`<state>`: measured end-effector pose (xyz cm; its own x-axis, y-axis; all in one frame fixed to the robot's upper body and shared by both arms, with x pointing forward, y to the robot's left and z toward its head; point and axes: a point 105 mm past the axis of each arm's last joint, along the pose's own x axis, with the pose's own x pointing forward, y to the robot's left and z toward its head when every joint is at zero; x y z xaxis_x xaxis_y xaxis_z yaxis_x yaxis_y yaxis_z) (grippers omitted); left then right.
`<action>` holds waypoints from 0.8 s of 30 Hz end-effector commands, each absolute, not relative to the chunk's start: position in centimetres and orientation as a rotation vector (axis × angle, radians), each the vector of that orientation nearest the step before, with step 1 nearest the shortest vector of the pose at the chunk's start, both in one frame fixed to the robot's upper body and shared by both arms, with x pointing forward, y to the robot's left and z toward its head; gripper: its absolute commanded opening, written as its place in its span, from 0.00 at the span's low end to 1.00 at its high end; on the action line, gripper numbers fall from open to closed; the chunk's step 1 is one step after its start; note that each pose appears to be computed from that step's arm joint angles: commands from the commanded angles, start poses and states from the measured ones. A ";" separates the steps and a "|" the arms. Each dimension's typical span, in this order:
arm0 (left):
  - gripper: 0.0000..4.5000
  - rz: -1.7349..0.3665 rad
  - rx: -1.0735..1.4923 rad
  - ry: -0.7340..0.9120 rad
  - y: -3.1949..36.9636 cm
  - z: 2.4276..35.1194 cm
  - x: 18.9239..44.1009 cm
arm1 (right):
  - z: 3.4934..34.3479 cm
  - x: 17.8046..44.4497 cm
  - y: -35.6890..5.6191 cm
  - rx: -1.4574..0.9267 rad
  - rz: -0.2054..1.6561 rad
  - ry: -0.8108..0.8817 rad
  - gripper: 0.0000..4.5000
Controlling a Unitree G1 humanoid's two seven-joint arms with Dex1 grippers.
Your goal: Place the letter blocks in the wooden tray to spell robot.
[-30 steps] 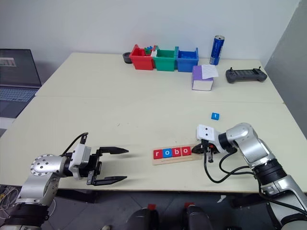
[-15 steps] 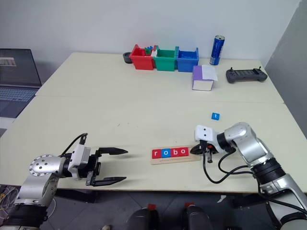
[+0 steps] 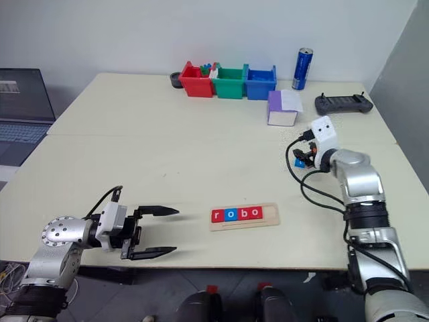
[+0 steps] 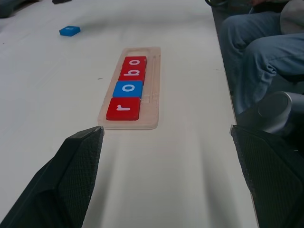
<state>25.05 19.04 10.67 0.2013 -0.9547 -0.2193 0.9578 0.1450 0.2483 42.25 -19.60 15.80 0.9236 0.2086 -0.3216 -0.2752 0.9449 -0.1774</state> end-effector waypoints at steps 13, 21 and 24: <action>1.00 -1.391 0.374 -0.008 19.0 10.8 25.0 | 13.5 42.5 -18.3 0.002 -0.012 0.355 1.00; 1.00 -1.393 0.375 -0.013 18.9 10.9 25.1 | 12.5 43.6 -18.3 0.012 -0.094 0.351 1.00; 1.00 -1.396 0.371 -0.022 18.9 11.1 25.1 | 11.0 43.8 -18.1 0.097 -0.111 0.391 1.00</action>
<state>25.14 19.15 10.47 0.1977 -0.9562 -0.2158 0.9603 0.1448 0.2383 43.44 -17.94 10.77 0.9148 -0.0787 -0.3961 0.0951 0.9952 0.0218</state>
